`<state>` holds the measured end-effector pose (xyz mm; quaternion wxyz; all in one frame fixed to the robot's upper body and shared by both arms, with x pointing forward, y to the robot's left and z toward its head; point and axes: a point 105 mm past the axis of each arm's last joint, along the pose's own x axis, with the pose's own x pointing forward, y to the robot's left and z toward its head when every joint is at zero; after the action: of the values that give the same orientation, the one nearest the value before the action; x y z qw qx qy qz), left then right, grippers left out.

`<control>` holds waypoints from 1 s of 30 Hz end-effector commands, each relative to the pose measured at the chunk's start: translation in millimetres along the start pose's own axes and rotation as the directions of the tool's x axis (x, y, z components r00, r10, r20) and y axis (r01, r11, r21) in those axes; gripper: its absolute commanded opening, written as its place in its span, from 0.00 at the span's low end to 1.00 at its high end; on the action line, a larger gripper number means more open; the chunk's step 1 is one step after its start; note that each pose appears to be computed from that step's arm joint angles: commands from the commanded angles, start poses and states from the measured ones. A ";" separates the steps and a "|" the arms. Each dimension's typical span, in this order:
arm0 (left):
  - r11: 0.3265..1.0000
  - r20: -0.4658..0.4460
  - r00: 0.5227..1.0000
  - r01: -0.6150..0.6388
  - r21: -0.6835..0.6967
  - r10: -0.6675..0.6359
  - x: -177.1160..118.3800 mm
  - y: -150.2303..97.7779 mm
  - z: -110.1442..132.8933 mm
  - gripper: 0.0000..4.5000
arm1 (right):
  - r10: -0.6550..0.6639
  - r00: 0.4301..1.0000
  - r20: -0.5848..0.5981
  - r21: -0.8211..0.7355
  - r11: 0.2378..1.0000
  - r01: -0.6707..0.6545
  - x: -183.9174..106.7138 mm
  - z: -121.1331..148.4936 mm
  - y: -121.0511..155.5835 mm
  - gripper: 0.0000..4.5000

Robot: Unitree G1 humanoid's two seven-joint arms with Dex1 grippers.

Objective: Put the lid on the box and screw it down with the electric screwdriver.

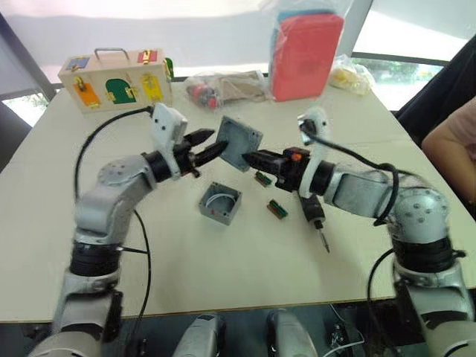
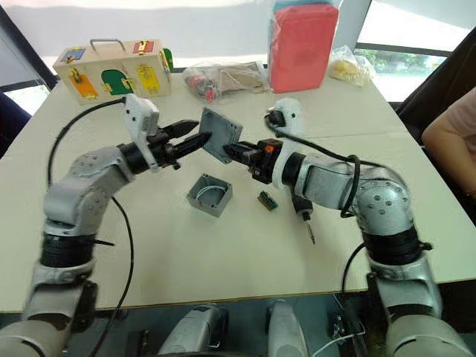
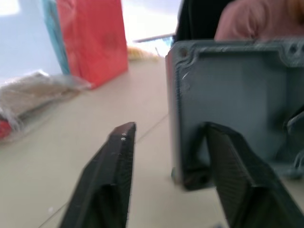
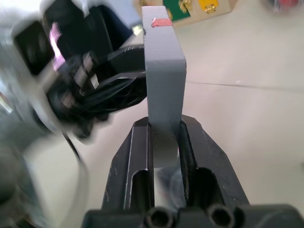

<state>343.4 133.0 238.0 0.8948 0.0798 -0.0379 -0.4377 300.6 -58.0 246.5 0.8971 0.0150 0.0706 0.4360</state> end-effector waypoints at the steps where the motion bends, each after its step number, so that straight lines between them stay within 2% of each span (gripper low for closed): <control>1: 0.986 -0.021 0.986 0.168 0.009 -0.167 -23.4 -4.6 20.9 0.89 | 0.054 0.998 0.020 -0.356 0.934 -0.044 2.7 6.7 10.2 0.04; 2: 0.977 -0.052 0.976 0.211 0.002 -0.211 -30.2 -5.9 20.5 0.98 | 0.060 0.998 0.021 -0.437 0.898 -0.045 4.7 5.3 9.1 0.04; 4: 0.956 -0.114 0.949 0.295 -0.010 -0.294 -44.5 -7.6 20.4 0.99 | 0.072 0.997 0.017 -0.640 0.767 -0.044 9.8 0.6 5.9 0.04; 5: 0.941 -0.154 0.930 0.338 0.005 -0.333 -52.2 -6.8 19.4 0.99 | 0.078 0.996 0.040 -0.779 0.627 -0.018 14.9 0.4 3.8 0.04; 7: 0.921 -0.210 0.903 0.389 0.024 -0.375 -61.9 -2.6 17.6 0.99 | 0.127 0.991 0.049 -0.935 0.355 0.001 22.9 -5.7 7.7 0.04; 8: 0.912 -0.238 0.889 0.410 0.030 -0.392 -65.6 -0.5 16.2 0.99 | 0.155 0.986 0.053 -0.975 0.221 0.018 26.5 -9.6 10.7 0.04; 10: 0.900 -0.279 0.870 0.435 0.042 -0.407 -70.0 4.4 13.6 0.99 | 0.202 0.979 0.028 -1.000 0.002 0.028 32.0 -22.9 15.4 0.04; 12: 0.894 -0.298 0.860 0.446 0.046 -0.414 -71.5 9.1 12.2 0.99 | 0.240 0.971 -0.001 -0.988 -0.149 0.036 35.8 -36.8 18.9 0.04; 13: 0.890 -0.307 0.854 0.454 0.047 -0.419 -72.3 10.6 11.5 0.99 | 0.250 0.968 -0.007 -0.979 -0.200 0.045 37.5 -42.4 19.6 0.04; 18: 0.867 -0.365 0.819 0.495 0.061 -0.442 -77.8 16.9 10.8 0.99 | 0.238 0.971 0.021 -0.950 -0.297 0.093 48.5 -66.8 18.6 0.04; 23: 0.862 -0.392 0.814 0.498 0.092 -0.429 -78.1 22.8 10.3 0.99 | 0.173 0.984 0.046 -0.942 -0.321 0.101 53.3 -73.4 10.3 0.04; 30: 0.856 -0.406 0.812 0.502 0.120 -0.420 -78.1 26.8 7.5 0.99 | 0.060 0.993 0.102 -0.943 -0.311 0.116 55.8 -77.4 3.7 0.04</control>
<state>316.6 208.1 236.5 0.7377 0.2442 0.1165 -0.6185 323.8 -18.3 145.5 0.5442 -0.6993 -0.3352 0.3201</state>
